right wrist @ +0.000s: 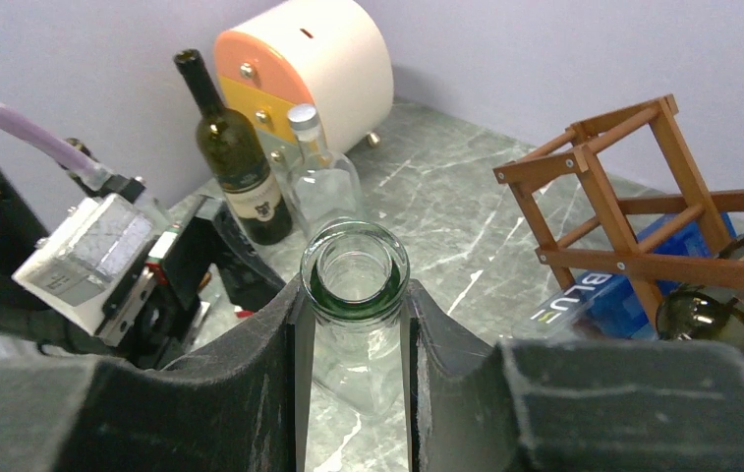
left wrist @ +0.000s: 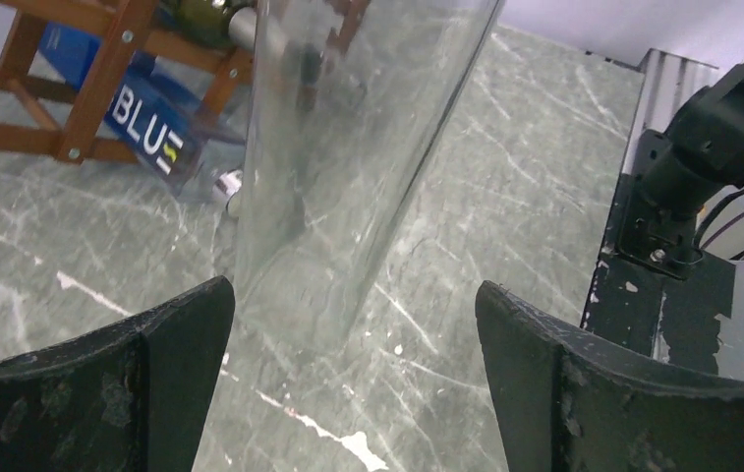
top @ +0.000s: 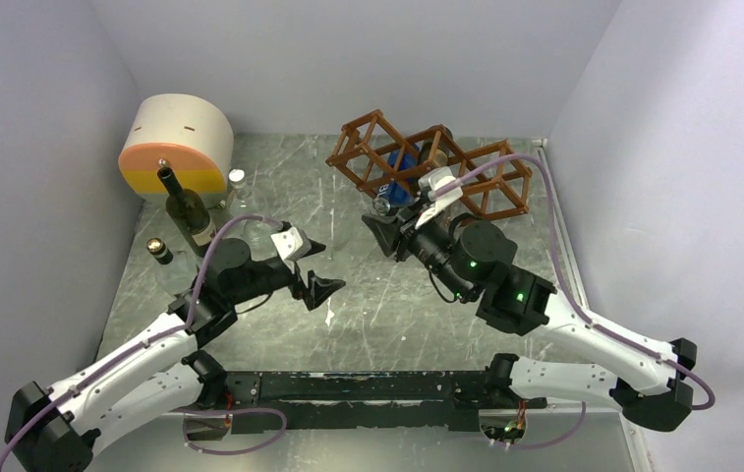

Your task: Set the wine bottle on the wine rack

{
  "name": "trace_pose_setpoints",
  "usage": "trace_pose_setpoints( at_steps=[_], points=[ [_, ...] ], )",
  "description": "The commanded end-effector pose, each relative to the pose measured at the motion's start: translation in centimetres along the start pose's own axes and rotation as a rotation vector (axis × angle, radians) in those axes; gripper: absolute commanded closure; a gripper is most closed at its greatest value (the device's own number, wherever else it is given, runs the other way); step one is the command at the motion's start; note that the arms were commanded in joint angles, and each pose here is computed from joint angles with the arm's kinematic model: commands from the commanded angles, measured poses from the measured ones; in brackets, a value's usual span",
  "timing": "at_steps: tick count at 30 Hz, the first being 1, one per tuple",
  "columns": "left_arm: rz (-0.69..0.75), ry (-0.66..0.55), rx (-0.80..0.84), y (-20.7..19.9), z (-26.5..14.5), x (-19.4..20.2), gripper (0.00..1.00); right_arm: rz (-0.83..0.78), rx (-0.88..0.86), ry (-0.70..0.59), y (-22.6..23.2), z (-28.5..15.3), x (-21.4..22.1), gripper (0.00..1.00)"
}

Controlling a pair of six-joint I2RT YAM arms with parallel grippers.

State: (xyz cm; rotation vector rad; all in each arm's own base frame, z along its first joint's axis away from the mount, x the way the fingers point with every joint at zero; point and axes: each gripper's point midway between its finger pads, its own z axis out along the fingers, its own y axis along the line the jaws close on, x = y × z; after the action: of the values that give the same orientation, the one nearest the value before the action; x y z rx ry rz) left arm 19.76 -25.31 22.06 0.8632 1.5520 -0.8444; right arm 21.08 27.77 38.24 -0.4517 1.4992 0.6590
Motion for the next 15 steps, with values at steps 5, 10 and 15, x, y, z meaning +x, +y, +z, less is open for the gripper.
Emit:
trace_pose_setpoints(
  at_steps=[5, 10, 15],
  points=[
    [0.053, -0.126, 0.050, -0.4, 1.0, -3.0, 0.04, 0.030, -0.155, -0.097, 2.3, -1.6, -4.1, 1.00],
    [0.109, -0.171, -0.002, 0.4, 0.6, -4.1, 0.05, 0.024, -0.258, -0.113, 3.9, -2.5, -4.9, 1.00],
    [0.141, -0.184, 0.180, -2.6, 0.6, -4.2, 0.25, 0.017, -0.323, -0.103, 5.1, -2.6, -4.8, 1.00]
  ],
)
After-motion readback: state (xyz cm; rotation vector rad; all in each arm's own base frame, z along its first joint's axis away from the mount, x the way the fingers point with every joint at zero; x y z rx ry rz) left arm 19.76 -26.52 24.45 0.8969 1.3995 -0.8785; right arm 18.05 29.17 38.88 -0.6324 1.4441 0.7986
